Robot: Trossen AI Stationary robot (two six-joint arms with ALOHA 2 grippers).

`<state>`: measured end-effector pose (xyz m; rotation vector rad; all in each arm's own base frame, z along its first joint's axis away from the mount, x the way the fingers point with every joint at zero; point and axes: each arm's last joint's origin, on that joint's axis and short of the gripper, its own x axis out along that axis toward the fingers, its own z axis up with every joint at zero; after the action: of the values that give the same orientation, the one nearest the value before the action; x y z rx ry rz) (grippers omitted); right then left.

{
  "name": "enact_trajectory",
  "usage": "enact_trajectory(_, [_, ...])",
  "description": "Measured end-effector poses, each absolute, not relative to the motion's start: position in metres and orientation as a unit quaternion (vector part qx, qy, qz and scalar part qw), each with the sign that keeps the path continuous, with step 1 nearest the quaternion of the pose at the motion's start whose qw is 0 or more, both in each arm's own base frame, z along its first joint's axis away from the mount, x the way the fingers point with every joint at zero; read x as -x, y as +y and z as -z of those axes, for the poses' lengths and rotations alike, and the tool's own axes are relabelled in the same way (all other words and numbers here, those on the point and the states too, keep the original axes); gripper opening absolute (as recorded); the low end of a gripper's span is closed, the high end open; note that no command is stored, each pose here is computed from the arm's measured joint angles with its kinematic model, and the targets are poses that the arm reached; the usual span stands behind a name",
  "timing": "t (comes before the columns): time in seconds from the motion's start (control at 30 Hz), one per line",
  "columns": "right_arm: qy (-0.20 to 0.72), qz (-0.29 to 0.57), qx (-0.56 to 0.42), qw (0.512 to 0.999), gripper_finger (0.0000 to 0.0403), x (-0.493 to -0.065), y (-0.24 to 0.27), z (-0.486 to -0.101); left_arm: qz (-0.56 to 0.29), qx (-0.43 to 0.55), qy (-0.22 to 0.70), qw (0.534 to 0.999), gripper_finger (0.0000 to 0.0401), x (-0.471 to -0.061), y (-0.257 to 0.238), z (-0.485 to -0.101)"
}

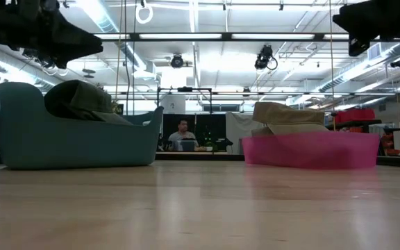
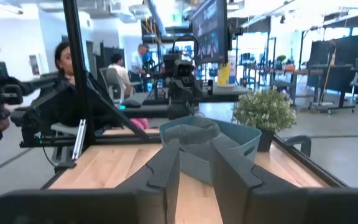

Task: Pick & Place hat
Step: Return to Home Position

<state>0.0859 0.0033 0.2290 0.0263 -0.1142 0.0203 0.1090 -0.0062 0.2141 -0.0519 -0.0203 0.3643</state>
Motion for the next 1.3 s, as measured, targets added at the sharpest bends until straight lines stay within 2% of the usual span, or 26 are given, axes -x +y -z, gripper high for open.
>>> enact_trajectory(0.13, [-0.072, -0.009, -0.012, 0.997, 0.0091, -0.082, 0.003, -0.221, -0.181, 0.025, -0.017, 0.983, 0.0138, -0.105, -0.005, -0.206])
enact_trajectory(0.47, [-0.036, 0.038, -0.022, 0.998, 0.0091, -0.084, 0.000, -0.210, -0.171, 0.033, -0.016, 0.985, 0.0137, -0.103, -0.005, -0.171])
enact_trajectory(0.67, [-0.023, 0.038, -0.024, 0.999, 0.0091, -0.084, 0.000, -0.208, -0.143, 0.023, -0.021, 0.989, 0.0137, -0.103, -0.007, -0.172])
enact_trajectory(1.1, [-0.030, 0.038, -0.033, 0.998, 0.0091, -0.084, 0.000, -0.209, -0.142, 0.011, -0.012, 0.990, 0.0138, -0.103, -0.007, -0.170])
enact_trajectory(1.3, [-0.065, 0.036, -0.041, 0.996, 0.0091, -0.093, 0.001, -0.190, -0.142, 0.011, -0.012, 0.990, 0.0138, -0.103, -0.007, -0.170])
